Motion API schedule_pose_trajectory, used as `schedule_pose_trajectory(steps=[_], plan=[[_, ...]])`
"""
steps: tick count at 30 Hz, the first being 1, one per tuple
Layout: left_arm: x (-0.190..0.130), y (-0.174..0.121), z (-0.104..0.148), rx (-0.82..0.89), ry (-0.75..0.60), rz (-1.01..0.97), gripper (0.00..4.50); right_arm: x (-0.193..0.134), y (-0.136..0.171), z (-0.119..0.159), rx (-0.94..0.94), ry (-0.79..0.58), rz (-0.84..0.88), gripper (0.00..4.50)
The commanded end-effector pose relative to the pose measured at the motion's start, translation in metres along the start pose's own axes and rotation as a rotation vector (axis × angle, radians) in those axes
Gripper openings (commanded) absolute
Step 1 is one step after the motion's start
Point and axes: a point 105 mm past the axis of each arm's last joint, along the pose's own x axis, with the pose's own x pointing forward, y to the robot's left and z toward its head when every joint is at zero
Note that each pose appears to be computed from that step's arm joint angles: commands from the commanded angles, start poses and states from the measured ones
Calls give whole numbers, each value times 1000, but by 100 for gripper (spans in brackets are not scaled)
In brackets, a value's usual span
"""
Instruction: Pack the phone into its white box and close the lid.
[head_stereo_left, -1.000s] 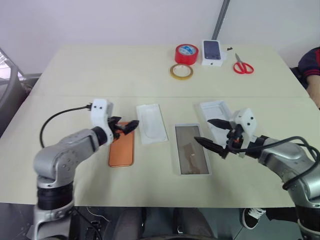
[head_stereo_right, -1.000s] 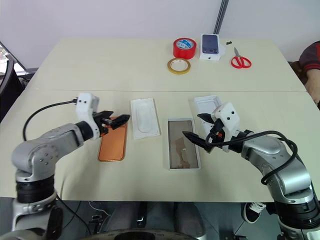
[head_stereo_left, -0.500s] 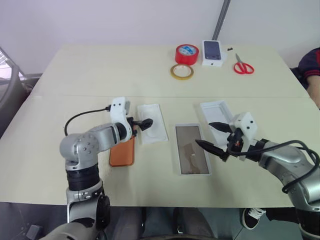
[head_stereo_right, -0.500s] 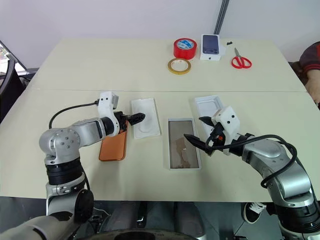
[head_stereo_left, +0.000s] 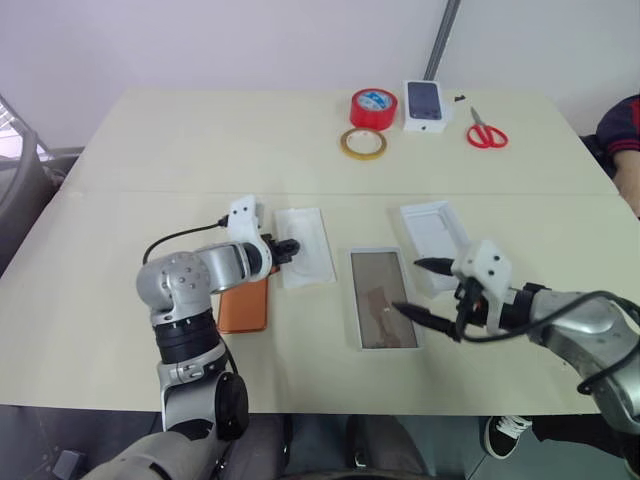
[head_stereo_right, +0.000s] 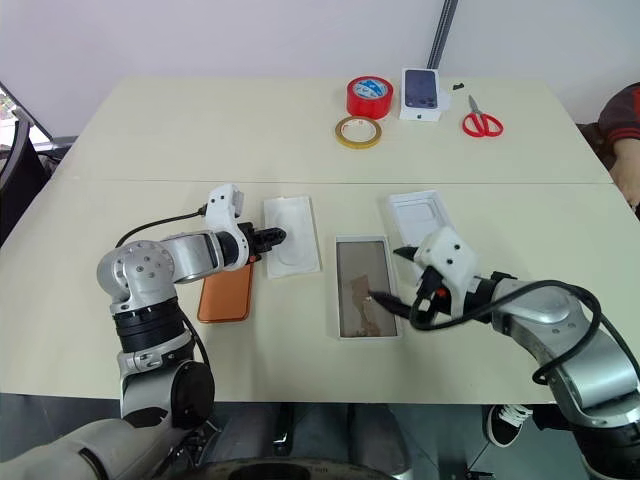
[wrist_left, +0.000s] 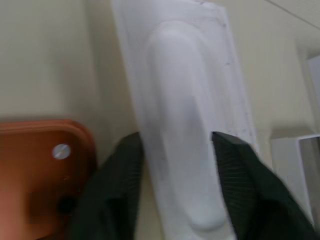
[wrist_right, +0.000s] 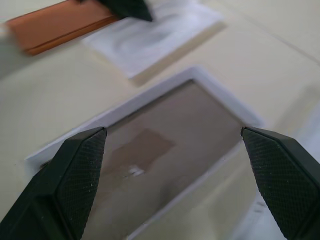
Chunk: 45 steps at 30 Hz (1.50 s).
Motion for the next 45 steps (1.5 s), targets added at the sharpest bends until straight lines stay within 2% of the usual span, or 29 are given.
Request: schedule_pose_trajectory(steps=[1,5,9,12,18,19,28,35,38,43,45], plan=[[0,0,2,-4,4,9,19,0,19,10,-86,15,105,450],[-3,-5,11,-54,-35,-32,9,3,41,-6,-173,140,218,450],[-8,-9,16,-73,-53,-70,9,11,40,-32,-210,255,210,450],[-12,-9,20,-89,-69,-83,0,14,38,-47,-220,300,202,323],[-24,4,34,-138,-139,-73,0,21,35,-38,-243,256,200,19],[-26,6,37,-148,-156,-70,0,22,35,-36,-252,245,205,5],[-45,19,65,-184,-254,-59,0,63,33,-10,-401,163,220,5],[-44,5,61,-157,-252,-108,0,98,24,5,-501,128,204,5],[-41,-1,54,-152,-241,-126,0,98,17,13,-462,103,184,98],[-32,-21,32,-86,-182,-167,0,74,-10,18,-418,90,76,346],[-30,-27,23,-64,-158,-179,0,63,-21,17,-396,100,43,346]])
